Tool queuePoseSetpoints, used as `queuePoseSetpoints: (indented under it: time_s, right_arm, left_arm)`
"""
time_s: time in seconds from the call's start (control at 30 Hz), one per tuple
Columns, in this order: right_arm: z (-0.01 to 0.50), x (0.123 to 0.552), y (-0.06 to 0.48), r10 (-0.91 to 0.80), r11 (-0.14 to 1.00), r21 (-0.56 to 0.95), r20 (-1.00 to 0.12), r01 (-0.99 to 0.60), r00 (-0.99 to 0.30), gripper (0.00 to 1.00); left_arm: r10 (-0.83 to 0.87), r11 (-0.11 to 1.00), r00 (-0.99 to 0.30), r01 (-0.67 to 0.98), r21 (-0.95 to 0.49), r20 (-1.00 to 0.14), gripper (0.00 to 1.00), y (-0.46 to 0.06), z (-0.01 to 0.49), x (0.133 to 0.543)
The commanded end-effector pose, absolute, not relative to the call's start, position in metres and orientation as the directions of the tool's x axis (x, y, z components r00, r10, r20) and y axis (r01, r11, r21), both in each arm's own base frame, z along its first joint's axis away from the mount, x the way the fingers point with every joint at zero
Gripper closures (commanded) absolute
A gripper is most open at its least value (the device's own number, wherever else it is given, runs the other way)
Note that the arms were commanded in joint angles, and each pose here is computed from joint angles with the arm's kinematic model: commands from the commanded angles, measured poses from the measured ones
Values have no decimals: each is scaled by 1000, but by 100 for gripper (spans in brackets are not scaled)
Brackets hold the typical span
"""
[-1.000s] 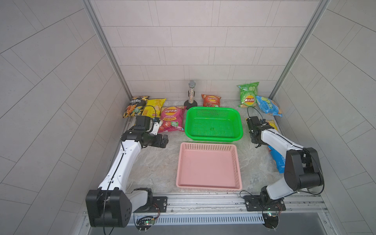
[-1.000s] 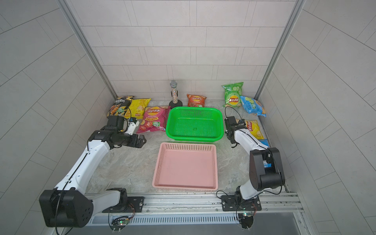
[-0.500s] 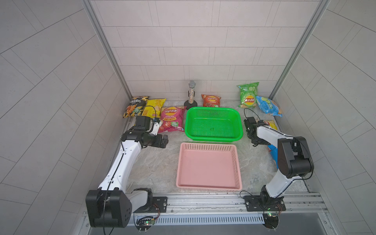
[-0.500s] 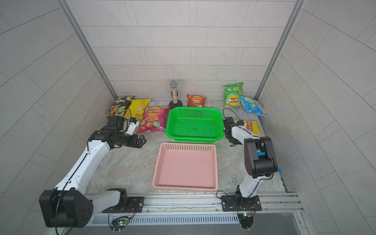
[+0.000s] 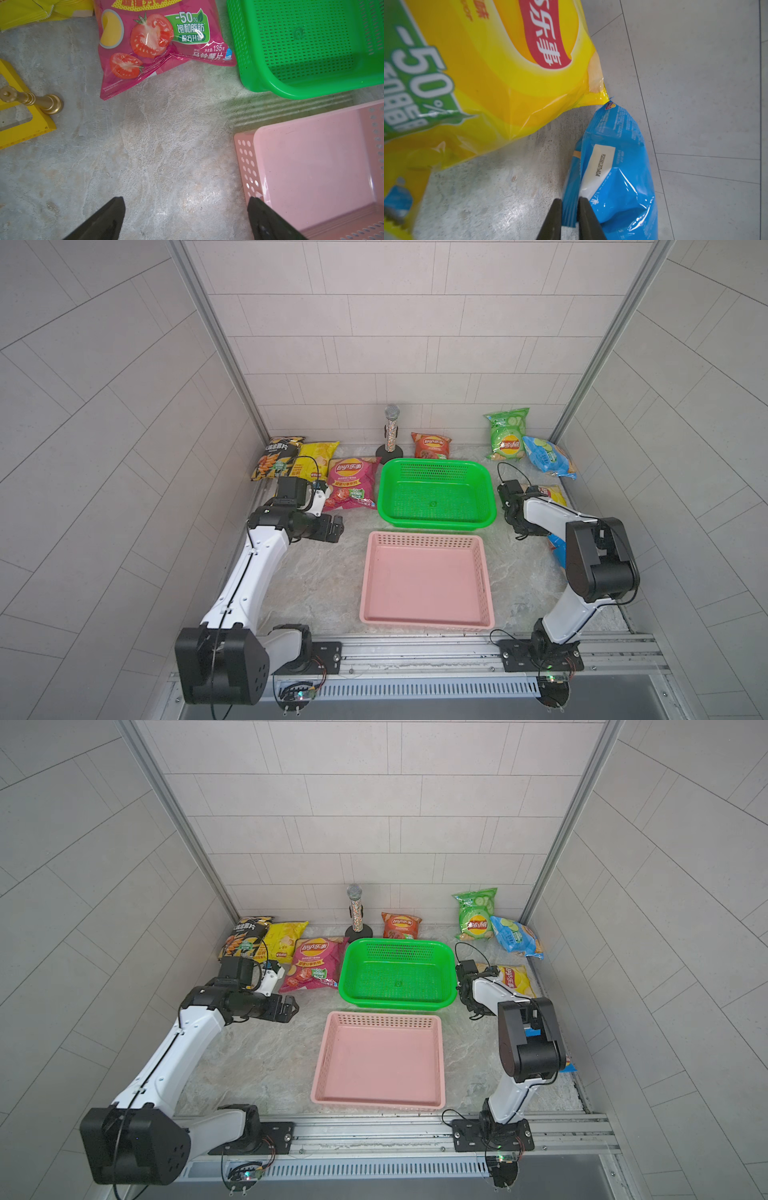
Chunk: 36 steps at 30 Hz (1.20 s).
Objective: Put the potato chips into the basket
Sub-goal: Pick up the potato chip from the center of the board.
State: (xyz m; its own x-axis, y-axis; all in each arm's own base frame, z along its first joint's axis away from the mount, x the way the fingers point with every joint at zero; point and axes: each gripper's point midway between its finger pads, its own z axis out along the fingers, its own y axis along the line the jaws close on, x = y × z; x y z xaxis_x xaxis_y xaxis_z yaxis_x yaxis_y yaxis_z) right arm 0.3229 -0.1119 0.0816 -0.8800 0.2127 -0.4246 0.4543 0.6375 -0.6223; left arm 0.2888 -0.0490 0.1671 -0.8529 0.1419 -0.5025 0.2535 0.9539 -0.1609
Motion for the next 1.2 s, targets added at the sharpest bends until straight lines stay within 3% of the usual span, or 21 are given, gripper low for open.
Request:
queuePoseSetpoints:
  time_s: [0.0, 0.03, 0.3, 0.8, 1.17]
  right_arm:
    - [89, 315, -118, 213, 608, -643, -434, 466, -876, 96]
    - [90, 315, -117, 214, 609, -640, -436, 469, -874, 100]
    - [130, 313, -113, 213, 618, -592, -507, 517, -835, 100]
    - [253, 292, -87, 236, 761, -246, -757, 600, -610, 100]
    - [327, 278, -48, 252, 900, 6, -823, 436, -509, 100]
  left_arm:
    - [148, 956, -852, 254, -149, -502, 0, -46, 166, 288]
    - [148, 955, -852, 255, -151, -502, 0, -46, 166, 288]
    - [148, 953, -852, 259, -157, -503, 0, -47, 166, 288]
    - [147, 950, -853, 263, -168, -500, 0, -49, 165, 288]
    - [149, 947, -860, 266, -179, -488, 0, -51, 160, 288]
